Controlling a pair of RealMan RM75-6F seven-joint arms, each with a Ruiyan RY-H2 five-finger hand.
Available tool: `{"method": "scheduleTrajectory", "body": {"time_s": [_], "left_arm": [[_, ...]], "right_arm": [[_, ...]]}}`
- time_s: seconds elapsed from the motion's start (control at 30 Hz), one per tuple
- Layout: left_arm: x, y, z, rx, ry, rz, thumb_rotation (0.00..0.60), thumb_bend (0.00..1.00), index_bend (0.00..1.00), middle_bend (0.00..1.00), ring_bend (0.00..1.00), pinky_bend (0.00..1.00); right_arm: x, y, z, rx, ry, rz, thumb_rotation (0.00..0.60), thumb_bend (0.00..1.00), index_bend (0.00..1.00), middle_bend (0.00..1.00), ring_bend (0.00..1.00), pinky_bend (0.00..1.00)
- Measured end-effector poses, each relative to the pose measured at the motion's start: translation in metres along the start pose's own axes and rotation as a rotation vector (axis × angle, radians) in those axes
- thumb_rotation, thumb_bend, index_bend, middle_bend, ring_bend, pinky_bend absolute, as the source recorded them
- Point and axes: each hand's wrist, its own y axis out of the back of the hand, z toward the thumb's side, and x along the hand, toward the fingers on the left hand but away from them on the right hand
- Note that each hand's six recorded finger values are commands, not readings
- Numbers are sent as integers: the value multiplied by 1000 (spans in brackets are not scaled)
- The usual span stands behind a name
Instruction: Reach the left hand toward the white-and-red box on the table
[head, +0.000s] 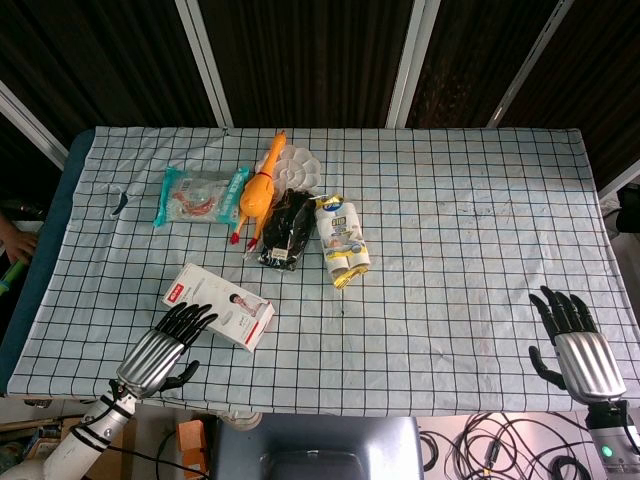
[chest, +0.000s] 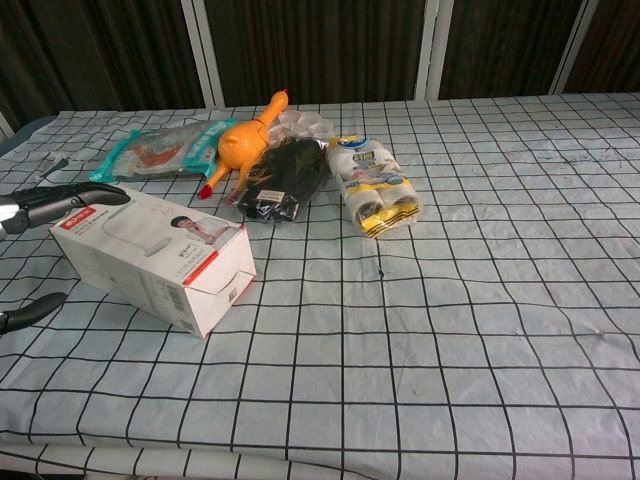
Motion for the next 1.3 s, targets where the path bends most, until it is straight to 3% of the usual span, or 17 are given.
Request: {"method": "scheduleTrajectory", "body": {"time_s": [0.17, 0.23, 0.27, 0.3, 0.37, 0.43, 0.53, 0.67, 0.9, 1.3], "left_arm": [[0, 0, -2, 3, 15, 2, 600, 445, 0, 1, 0, 23], [1, 0, -2, 14, 22, 8, 600, 446, 0, 125, 93, 132], [2, 1, -3, 24, 26, 15, 600, 448, 0, 284, 228, 262], [2, 2, -3, 36, 30, 23, 600, 456, 0, 569, 486, 481], [3, 2, -3, 67, 43, 34, 600, 496, 0, 895, 825, 752], [4, 1, -2, 86, 53, 33, 600, 550, 0, 988, 961, 906], [7, -3, -1, 59, 58, -3, 600, 633, 0, 1000, 1000, 999], [8, -13, -3, 4, 85, -110, 600, 705, 0, 1000, 1000, 1000], [11, -19, -1, 54, 130, -220, 600, 733, 0, 1000, 1000, 1000], [14, -8, 6, 41, 115, -187, 600, 704, 0, 1000, 1000, 1000]], "right_arm": [[3, 1, 1, -2, 6, -3, 600, 392, 0, 0, 0, 0], [5, 3, 1, -7, 8, -8, 600, 392, 0, 0, 0, 0], [5, 3, 0, -7, 10, -10, 600, 391, 0, 0, 0, 0], [6, 4, 0, -7, 10, -10, 600, 392, 0, 0, 0, 0], [6, 4, -1, -10, 10, -9, 600, 392, 0, 0, 0, 0], [5, 4, -1, -11, 11, -8, 600, 391, 0, 0, 0, 0], [5, 4, 1, -14, 22, -7, 600, 391, 0, 0, 0, 0], [6, 4, 3, -17, 34, -9, 600, 391, 0, 0, 0, 0], [7, 1, 3, -9, 31, 5, 600, 391, 0, 0, 0, 0], [8, 1, 2, -3, 27, 3, 600, 391, 0, 0, 0, 0]]}}
